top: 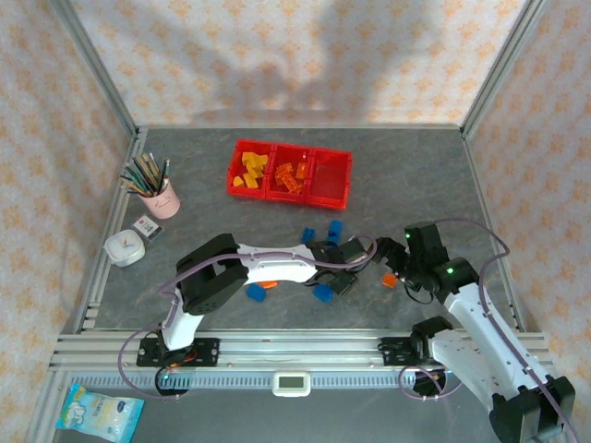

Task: Sort the legos into containers by color
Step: Pick up the lego from the middle-left of the table.

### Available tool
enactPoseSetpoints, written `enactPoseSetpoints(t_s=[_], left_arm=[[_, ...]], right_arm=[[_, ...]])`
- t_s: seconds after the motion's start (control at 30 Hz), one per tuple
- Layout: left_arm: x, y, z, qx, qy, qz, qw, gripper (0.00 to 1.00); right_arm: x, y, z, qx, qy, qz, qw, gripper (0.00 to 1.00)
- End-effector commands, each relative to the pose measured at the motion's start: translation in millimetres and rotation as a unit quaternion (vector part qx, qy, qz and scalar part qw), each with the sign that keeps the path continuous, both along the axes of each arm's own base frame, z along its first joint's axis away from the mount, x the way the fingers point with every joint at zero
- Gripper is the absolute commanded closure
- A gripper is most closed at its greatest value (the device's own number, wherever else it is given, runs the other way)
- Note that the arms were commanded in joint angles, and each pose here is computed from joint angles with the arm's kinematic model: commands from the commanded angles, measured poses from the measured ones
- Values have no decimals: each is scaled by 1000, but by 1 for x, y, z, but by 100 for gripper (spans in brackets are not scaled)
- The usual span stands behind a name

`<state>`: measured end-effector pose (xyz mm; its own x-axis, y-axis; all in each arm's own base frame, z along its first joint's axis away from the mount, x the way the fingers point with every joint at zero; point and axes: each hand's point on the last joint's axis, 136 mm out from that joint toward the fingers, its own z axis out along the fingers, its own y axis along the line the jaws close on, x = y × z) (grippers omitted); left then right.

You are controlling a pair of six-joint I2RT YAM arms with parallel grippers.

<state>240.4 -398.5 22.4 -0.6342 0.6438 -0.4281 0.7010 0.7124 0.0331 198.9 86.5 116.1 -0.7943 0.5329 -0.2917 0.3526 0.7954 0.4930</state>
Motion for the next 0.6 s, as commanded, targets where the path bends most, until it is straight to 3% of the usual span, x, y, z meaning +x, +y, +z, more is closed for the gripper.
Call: enactPoseSetpoints(t_s=[0.0, 0.3, 0.57], left_arm=[[5, -1, -4, 10, -16, 0, 1000, 49], [11, 3, 25, -18, -32, 19, 999, 60], [50, 48, 113, -118, -71, 128, 982, 66]], right_arm=[[1, -5, -3, -9, -2, -10, 1000, 0], [7, -3, 15, -9, -26, 2, 1000, 0], [24, 8, 56, 4, -83, 32, 996, 0]])
